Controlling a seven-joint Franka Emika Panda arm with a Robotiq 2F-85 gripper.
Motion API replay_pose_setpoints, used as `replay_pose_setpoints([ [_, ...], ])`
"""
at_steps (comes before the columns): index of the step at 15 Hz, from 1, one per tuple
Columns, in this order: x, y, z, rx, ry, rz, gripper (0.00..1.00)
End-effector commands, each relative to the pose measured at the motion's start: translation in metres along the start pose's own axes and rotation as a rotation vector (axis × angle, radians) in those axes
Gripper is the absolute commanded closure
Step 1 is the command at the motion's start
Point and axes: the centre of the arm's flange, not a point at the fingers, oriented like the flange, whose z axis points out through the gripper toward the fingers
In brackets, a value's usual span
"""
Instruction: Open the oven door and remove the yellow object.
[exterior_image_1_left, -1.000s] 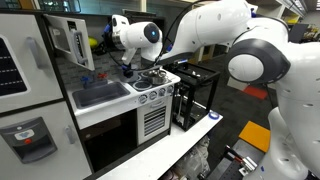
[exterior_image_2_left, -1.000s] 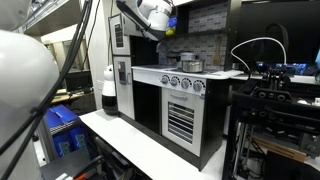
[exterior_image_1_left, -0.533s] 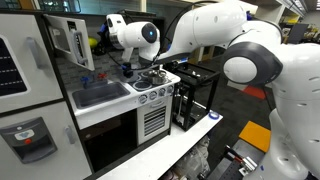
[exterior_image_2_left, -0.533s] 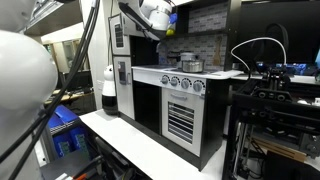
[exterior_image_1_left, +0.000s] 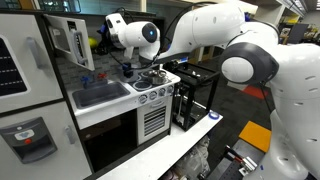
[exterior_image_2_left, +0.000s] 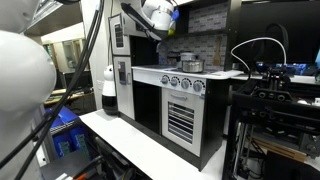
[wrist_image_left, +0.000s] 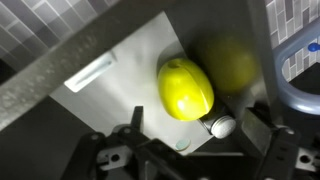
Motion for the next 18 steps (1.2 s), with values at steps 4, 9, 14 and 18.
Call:
replay_pose_setpoints([
  [4, -0.004, 0.017, 0.02, 0.004, -0.006, -0.091, 0.0],
  [9, -0.004, 0.004, 0.002, -0.002, 0.002, -0.051, 0.0],
  [14, -0.004, 0.004, 0.002, -0.002, 0.002, -0.051, 0.0],
  [18, -0.005, 0.004, 0.002, -0.002, 0.002, -0.051, 0.0],
])
